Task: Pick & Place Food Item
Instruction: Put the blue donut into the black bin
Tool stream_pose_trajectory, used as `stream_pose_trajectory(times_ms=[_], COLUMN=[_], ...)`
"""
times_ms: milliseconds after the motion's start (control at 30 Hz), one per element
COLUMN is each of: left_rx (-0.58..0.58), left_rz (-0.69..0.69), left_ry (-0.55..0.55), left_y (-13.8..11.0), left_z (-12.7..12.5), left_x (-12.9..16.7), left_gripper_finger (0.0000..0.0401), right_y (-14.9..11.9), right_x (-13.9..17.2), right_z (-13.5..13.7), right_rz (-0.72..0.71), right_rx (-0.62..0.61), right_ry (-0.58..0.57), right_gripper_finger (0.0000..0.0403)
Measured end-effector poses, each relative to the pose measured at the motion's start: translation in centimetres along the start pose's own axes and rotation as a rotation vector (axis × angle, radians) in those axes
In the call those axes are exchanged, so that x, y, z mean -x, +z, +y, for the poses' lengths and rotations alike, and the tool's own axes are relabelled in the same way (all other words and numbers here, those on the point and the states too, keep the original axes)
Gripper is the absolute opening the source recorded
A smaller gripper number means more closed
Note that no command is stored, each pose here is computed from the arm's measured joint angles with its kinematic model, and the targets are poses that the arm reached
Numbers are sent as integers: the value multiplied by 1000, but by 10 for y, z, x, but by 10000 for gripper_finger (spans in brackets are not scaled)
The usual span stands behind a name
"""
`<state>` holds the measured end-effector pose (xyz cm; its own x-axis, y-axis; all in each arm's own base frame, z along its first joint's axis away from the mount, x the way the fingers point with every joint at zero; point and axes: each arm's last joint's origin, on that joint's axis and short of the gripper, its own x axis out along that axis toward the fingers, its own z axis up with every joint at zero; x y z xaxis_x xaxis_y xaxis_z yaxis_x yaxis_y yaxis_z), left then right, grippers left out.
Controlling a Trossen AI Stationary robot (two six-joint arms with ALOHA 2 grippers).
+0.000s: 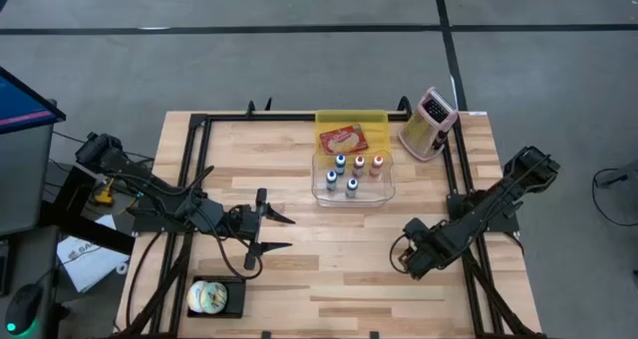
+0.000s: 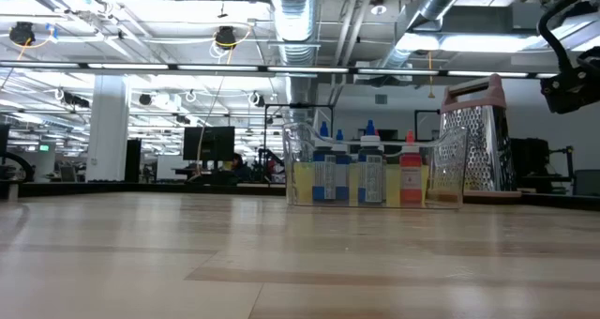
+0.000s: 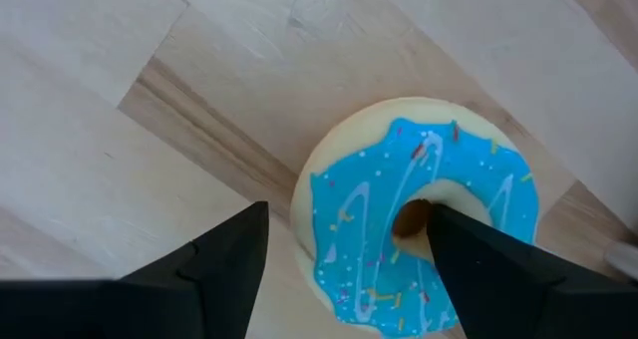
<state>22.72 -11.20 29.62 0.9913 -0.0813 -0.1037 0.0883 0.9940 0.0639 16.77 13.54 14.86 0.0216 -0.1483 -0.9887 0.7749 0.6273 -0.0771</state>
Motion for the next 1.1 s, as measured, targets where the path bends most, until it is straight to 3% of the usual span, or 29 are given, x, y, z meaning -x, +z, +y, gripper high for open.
stream_pose_trajectory(times_ms=[300,500,767,1100], left_rx=[0,-1,-1,-16], left_rz=[1,2,2,32], left_ry=[0,1,3,57], left_y=[0,0,0,-3], left_z=[0,0,0,2], left_x=[0,0,0,0], left_gripper_finger=[233,233,233,233], right_y=[-3,-2,26,71], right_x=[-16,-15,1,17], right_z=[-1,4,40,59], right_rz=[0,-28,-178,-353], right_rx=[-18,-9,15,83], right_ry=[86,122,446,656], right_gripper_finger=[257,203,159,156])
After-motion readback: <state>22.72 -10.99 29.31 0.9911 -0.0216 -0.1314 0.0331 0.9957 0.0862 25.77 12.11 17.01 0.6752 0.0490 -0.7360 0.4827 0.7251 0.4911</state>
